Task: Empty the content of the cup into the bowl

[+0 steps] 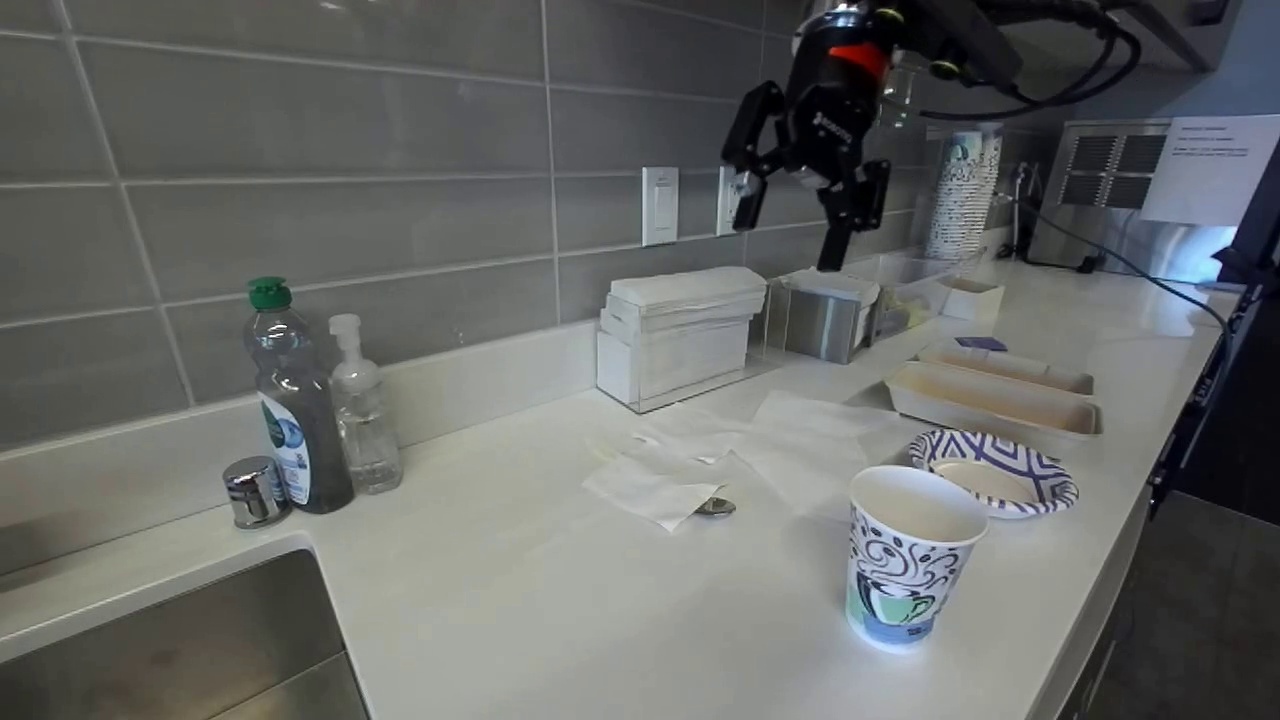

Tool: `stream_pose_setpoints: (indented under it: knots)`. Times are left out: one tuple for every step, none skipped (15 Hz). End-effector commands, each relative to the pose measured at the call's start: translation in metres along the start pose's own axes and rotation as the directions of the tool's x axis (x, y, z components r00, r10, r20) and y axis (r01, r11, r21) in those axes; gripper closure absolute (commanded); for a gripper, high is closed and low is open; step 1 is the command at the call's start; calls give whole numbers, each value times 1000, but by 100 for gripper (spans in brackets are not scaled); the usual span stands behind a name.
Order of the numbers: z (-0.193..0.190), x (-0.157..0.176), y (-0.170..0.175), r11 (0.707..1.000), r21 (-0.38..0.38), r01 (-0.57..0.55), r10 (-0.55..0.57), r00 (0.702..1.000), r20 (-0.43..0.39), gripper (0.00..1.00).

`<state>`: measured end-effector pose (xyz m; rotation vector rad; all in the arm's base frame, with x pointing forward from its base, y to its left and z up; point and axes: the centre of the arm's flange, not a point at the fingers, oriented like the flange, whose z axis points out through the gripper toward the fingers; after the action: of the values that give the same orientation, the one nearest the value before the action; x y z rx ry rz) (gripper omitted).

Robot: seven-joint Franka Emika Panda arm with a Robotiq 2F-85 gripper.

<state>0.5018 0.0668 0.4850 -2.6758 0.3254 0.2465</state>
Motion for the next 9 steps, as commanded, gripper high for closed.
stream_pose_setpoints:
  knots:
    - [38, 20, -34, 982, -14, -188, 189, 981, 48, 0]
    - [47, 20, -38, 971, -27, -236, 238, 969, 60, 0]
    - [56, 15, -38, 957, -65, -283, 287, 957, 53, 0]
    - [44, 12, -29, 980, -37, -196, 198, 979, 57, 0]
    - [52, 12, -32, 972, -50, -230, 233, 970, 64, 0]
    - [56, 12, -34, 967, -56, -248, 252, 965, 68, 0]
    - [57, 12, -34, 965, -58, -258, 261, 963, 68, 0]
    - [57, 13, -34, 963, -57, -263, 266, 962, 67, 0]
    - [56, 13, -33, 962, -57, -266, 269, 961, 67, 0]
